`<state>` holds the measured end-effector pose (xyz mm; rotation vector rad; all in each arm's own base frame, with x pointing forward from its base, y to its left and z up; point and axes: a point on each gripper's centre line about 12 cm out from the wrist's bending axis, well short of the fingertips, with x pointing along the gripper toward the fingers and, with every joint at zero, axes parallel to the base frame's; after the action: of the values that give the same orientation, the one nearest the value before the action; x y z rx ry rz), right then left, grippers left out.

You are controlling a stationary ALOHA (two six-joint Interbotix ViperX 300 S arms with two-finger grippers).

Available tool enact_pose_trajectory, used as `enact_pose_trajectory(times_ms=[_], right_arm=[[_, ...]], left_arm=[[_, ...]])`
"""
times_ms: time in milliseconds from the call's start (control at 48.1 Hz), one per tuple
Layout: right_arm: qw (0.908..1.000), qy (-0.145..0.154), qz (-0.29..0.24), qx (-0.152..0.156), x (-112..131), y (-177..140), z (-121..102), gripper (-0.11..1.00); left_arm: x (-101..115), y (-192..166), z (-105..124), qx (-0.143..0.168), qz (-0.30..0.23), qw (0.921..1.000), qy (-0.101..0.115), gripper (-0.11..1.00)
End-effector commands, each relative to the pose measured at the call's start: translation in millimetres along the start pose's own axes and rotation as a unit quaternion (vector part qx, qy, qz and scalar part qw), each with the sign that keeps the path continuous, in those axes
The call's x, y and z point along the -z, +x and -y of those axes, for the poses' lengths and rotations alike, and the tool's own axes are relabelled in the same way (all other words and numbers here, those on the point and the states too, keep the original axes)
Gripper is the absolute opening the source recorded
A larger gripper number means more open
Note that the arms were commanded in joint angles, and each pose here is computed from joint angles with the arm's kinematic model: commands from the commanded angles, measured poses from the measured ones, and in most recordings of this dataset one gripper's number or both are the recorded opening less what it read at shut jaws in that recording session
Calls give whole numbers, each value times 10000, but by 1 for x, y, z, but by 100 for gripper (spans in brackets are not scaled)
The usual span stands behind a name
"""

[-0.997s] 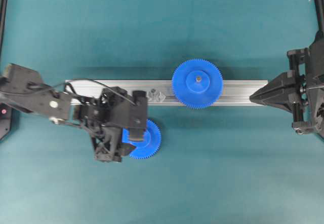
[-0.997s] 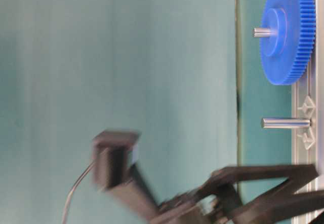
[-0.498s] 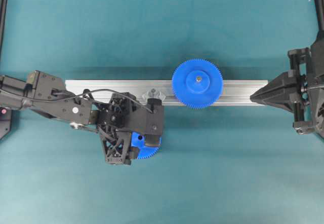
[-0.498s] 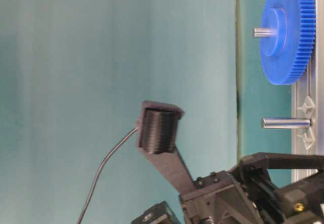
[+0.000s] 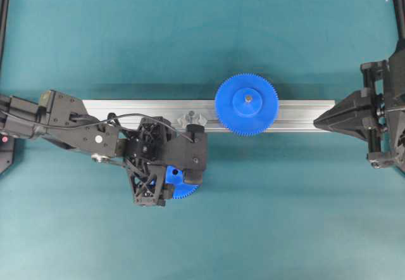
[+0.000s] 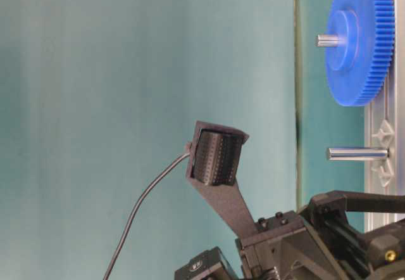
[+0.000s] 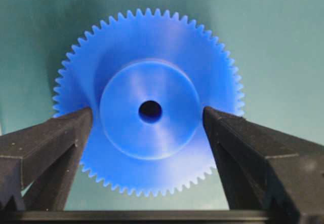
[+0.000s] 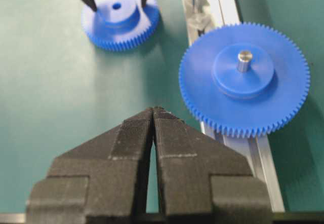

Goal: Find the location of the shaft and insert the small gear.
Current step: 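Lift the small blue gear with the left gripper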

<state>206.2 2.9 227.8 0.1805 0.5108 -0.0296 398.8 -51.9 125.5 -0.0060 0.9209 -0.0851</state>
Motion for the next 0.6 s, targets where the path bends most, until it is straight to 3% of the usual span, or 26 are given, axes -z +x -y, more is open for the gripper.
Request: enact_pose_trajectory(times_ms=[0, 270, 582], right_arm=[[10000, 38, 58, -23, -3, 0, -1, 8], [10000, 46, 65, -25, -2, 0, -1, 8], [9999, 53, 111, -34, -1, -3, -1, 8]], left_arm=[[-9, -4, 2, 23, 137, 9999, 18, 93], [-8, -3, 3, 26, 129, 9999, 23, 93], [-8, -1, 3, 27, 105, 9996, -260, 93]])
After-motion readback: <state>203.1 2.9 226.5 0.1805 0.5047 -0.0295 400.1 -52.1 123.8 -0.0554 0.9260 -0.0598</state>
